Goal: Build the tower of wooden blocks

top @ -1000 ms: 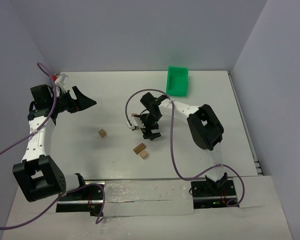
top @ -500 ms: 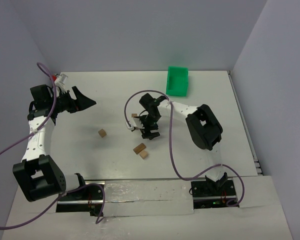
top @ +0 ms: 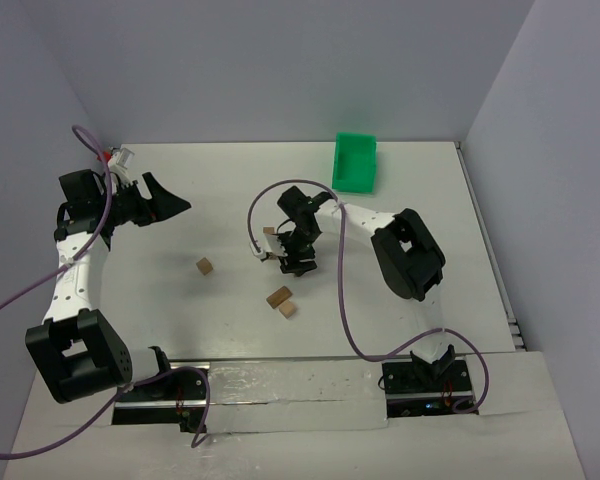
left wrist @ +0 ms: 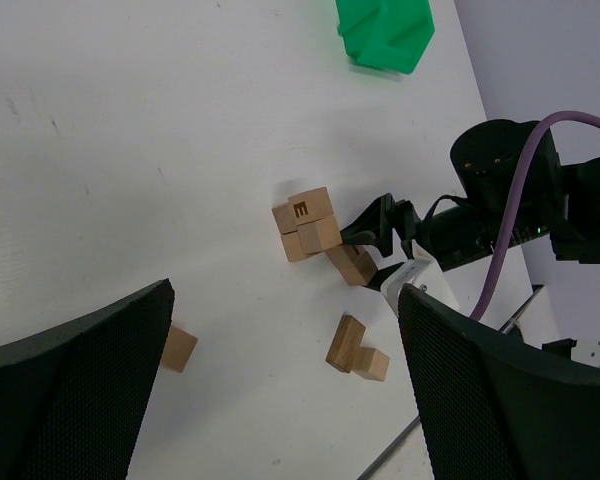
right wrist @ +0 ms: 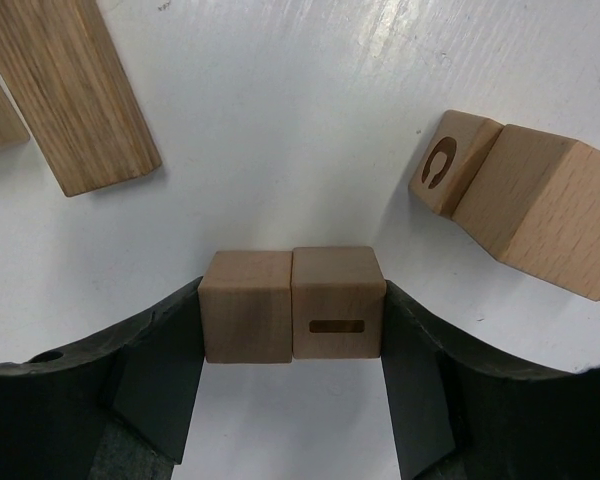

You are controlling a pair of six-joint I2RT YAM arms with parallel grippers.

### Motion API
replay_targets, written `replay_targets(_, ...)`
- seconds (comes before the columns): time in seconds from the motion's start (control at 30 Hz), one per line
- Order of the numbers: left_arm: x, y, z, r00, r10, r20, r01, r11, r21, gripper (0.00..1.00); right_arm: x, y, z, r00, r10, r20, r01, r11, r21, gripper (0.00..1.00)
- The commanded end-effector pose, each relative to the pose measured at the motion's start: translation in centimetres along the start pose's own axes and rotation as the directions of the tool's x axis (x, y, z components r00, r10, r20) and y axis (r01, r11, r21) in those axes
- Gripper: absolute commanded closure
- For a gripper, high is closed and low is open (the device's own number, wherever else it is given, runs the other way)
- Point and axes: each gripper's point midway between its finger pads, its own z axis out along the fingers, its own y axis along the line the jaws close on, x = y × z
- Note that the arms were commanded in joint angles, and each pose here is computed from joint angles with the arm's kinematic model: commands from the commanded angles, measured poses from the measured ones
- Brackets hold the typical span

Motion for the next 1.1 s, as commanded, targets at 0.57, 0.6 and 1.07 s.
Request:
replay_targets(0.57, -2.7, -1.4, -1.6, 0.983, 0.161, 0.088, -0.16, 0.987, -0.027, 0.01, -6.4, -5.9, -13.5, 0.891, 0.431, 0.144, -0.452, 0.872, 0.187, 0.96)
replay_targets(0.6, -2.8, -1.5, -1.6, 0.982, 0.169, 0.088, -0.168, 0.986, -0.025, 0.01, -6.4, -6.3, -13.4, 0.891, 0.432, 0.14, -0.452, 0.871, 0.194, 0.96)
replay_targets(1.07, -4.3, -1.4, -1.7, 0.988, 0.126, 0.093, -0.124, 0.992, -0.032, 0.01, -7.0, -9.1, -9.3, 0.937, 0.343, 0.07, -0.349, 0.906, 0.238, 0.96)
